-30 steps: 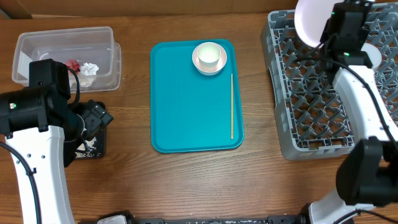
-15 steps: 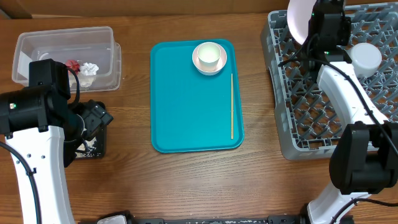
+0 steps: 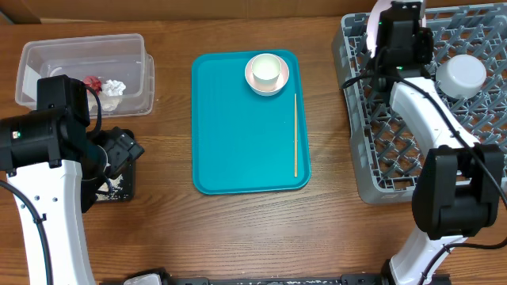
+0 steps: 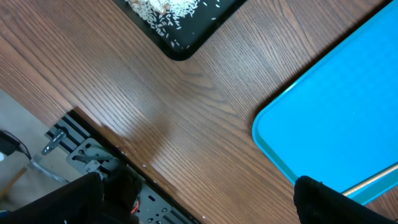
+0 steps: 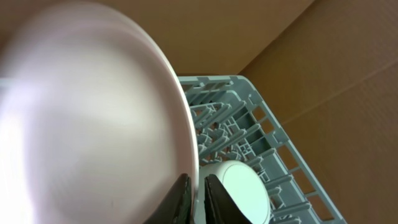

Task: Sort waste into correct bins and load items into the dishwasher
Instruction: 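Set the plate upright in the rack and release it, then move the right gripper back over the white cup on the saucer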

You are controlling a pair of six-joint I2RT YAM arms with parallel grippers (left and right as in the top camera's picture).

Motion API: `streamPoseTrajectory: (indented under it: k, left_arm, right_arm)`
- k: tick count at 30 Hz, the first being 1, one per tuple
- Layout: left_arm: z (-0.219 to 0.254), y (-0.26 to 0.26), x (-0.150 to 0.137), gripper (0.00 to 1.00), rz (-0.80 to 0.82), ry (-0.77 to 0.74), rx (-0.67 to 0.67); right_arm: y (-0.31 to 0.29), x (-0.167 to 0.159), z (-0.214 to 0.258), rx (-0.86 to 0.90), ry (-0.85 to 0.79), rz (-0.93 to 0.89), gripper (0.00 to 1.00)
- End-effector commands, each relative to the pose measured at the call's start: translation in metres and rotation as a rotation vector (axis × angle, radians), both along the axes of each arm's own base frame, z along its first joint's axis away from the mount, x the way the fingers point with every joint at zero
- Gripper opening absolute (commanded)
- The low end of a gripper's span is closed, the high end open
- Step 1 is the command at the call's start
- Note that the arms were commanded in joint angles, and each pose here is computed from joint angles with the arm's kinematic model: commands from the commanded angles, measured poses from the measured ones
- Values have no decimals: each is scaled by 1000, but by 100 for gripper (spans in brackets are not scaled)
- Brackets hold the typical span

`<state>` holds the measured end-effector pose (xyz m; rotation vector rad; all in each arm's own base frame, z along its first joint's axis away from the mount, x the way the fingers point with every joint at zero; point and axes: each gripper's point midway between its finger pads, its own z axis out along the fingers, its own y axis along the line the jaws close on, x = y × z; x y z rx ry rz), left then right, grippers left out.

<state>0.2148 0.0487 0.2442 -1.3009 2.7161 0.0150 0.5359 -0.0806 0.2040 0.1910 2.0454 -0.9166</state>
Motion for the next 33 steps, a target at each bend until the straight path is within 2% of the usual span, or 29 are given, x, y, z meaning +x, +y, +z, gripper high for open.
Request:
streamPoseTrajectory:
  k: [1, 2, 4, 5, 7, 14, 17, 20, 22, 25, 28, 33]
  left_arm:
    - [-1, 3, 0, 100, 7, 8, 15]
    - [-1, 3, 0, 100, 7, 8, 15]
    - [-1, 3, 0, 100, 7, 8, 15]
    - [-1, 3, 0, 100, 7, 8, 15]
    - [-1, 3, 0, 100, 7, 8, 15]
    - [-1, 3, 0, 100, 7, 8, 15]
    - [-1, 3, 0, 100, 7, 8, 15]
    - [-1, 3, 0, 100, 7, 8, 15]
    - [-1, 3, 0, 100, 7, 8, 15]
    - [-1, 3, 0, 100, 7, 8, 15]
    - [-1, 3, 0, 100, 7, 8, 15]
    - [-1, 3, 0, 100, 7, 8, 15]
  right_arm:
    - [8, -4, 7, -11, -45, -53, 16]
    - [11, -5, 9, -20, -47, -59, 24]
    - [14, -8, 15, -38, -59, -76, 73]
    - [15, -10, 19, -46, -68, -87, 89]
    - [15, -17, 34, -35, -136, -136, 100]
    - [37, -39, 100, 76, -312, -99, 100]
    - [79, -40, 112, 183, -277, 117, 100]
    - [157, -45, 106, 369, -161, 479, 100]
    - [219, -62, 98, 517, -60, 745, 100]
    - [289, -89, 89, 683, 48, 1035, 100]
    - [326, -99, 75, 737, 106, 1148, 100]
    - [359, -95, 34, 734, 186, 1174, 100]
